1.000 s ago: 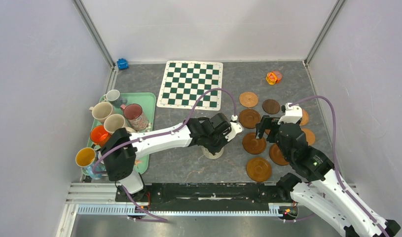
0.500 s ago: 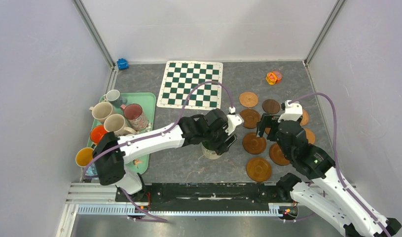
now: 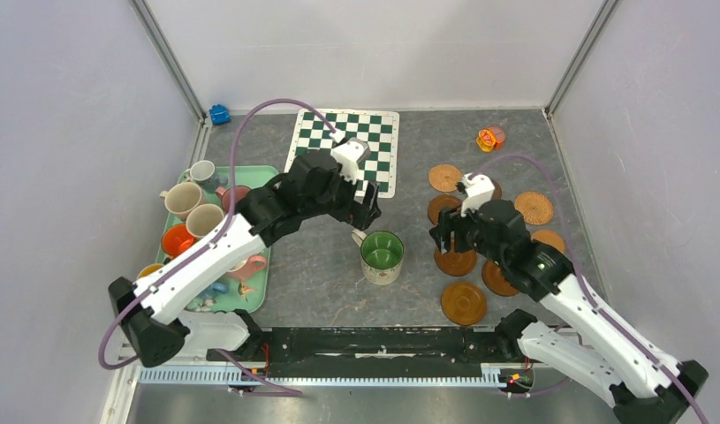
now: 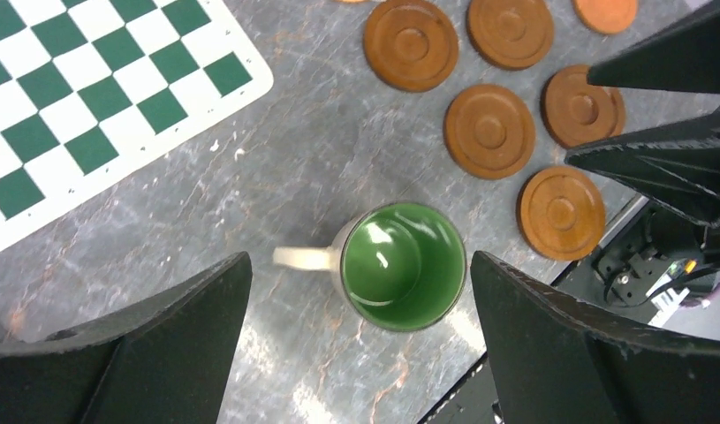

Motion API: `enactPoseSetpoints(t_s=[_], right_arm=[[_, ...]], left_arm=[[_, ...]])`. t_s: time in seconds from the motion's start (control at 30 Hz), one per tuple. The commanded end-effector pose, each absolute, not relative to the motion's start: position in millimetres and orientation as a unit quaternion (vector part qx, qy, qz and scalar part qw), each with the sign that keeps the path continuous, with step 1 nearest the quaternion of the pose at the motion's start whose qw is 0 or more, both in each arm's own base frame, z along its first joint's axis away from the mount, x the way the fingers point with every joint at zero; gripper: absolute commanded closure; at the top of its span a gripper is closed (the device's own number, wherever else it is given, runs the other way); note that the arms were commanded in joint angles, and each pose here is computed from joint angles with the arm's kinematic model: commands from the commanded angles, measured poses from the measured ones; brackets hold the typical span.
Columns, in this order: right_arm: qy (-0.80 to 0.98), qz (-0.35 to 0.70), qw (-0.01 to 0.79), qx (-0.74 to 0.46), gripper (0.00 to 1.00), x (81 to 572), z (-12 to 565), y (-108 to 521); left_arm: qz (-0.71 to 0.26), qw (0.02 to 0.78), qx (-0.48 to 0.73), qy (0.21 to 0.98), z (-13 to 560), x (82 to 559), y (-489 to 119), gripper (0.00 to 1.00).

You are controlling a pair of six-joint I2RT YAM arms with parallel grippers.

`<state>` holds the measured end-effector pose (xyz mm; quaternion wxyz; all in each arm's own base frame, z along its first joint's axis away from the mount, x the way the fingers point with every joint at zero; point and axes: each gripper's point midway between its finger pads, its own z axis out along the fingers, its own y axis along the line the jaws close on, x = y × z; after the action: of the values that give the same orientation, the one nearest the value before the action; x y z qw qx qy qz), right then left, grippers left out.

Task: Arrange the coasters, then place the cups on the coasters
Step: Place the cup at the center of the board.

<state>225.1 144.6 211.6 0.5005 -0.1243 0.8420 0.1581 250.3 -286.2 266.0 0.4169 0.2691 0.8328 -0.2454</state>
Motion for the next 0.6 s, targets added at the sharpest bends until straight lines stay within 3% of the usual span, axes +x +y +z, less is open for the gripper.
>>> enactPoseSetpoints(t_s=[0.0, 0.17, 0.57], right_arm=[[0.832, 0.237, 0.460, -0.202, 0.36, 220.4, 218.4, 191.2], [0.856, 0.256, 0.396, -0.214, 0.48, 223.2, 191.7, 216.2], [0.890, 0.191, 0.330, -0.248, 0.52, 235.7, 158.7, 244.9]], left_arm=[[-0.201, 0.435, 0.251, 0.841, 255.0, 245.2, -252.5, 0.00], [-0.144, 0.461, 0.266, 0.834, 241.5, 235.5, -212.3, 0.00], [-0.118, 0.474, 0.284, 0.825, 218.9, 206.1, -169.7, 0.00]])
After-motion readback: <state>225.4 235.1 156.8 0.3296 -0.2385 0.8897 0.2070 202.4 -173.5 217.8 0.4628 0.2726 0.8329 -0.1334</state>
